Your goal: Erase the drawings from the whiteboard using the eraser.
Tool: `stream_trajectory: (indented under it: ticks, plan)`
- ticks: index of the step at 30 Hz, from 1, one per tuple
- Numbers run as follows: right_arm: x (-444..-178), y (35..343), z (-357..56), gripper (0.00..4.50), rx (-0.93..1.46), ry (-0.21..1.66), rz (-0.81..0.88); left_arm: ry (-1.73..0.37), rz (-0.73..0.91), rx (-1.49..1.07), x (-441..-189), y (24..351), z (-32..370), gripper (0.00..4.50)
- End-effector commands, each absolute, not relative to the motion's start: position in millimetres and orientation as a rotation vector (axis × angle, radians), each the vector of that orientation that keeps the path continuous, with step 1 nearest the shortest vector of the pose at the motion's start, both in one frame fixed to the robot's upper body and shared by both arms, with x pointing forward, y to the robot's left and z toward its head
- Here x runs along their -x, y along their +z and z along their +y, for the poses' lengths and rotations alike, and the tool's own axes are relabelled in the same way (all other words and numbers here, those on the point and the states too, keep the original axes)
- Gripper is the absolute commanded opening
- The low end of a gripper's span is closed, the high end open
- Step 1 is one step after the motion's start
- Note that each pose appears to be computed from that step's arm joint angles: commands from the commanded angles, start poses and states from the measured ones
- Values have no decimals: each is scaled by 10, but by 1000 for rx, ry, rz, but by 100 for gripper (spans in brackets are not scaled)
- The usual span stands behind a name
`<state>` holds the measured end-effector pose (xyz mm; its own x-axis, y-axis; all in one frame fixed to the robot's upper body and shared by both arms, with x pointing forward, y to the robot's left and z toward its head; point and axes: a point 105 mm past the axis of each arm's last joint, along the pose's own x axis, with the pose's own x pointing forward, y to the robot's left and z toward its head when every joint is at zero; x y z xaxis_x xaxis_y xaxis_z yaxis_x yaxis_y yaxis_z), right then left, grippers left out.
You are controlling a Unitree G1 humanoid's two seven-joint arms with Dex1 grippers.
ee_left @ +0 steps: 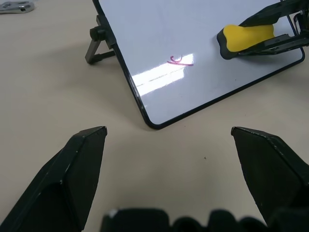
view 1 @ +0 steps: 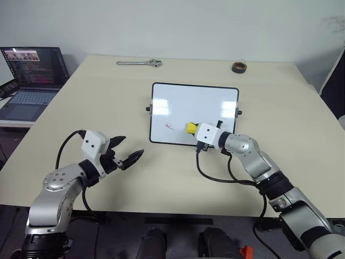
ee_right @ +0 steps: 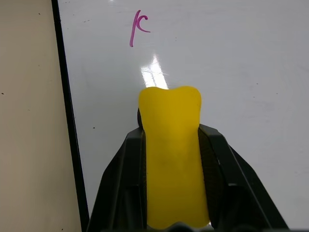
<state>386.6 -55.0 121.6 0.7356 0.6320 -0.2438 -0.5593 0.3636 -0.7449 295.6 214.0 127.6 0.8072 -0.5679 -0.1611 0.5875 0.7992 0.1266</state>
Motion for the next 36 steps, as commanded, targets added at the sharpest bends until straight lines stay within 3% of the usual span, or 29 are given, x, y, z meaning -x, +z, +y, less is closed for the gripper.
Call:
stream_trajectory:
  ticks: [1, 4, 13, 16, 24, 32, 36]
  plan:
    - [-4115, 1441, -909, 110, 871, 534, -95, -649, 67, -199, -2956, 1421, 2045, 450]
    - [-4108, 1446, -863, 110, 863, 548, -98, -652, 67, -198, -2956, 1423, 2040, 450]
    - [-3745, 883, -814, 109, 1094, 836, 54, -643, 70, -193, -2958, 1406, 2091, 450]
    - [-3740, 919, -816, 109, 1079, 822, 48, -643, 69, -191, -2960, 1406, 2082, 450]
    - [-4010, 1446, -849, 109, 891, 566, -107, -652, 69, -190, -2970, 1400, 2051, 450]
    - [-3750, 987, -791, 109, 988, 780, 51, -649, 72, -185, -2974, 1365, 2073, 450]
    - [-3661, 1025, -730, 109, 989, 811, 20, -633, 78, -180, -2969, 1346, 2110, 450]
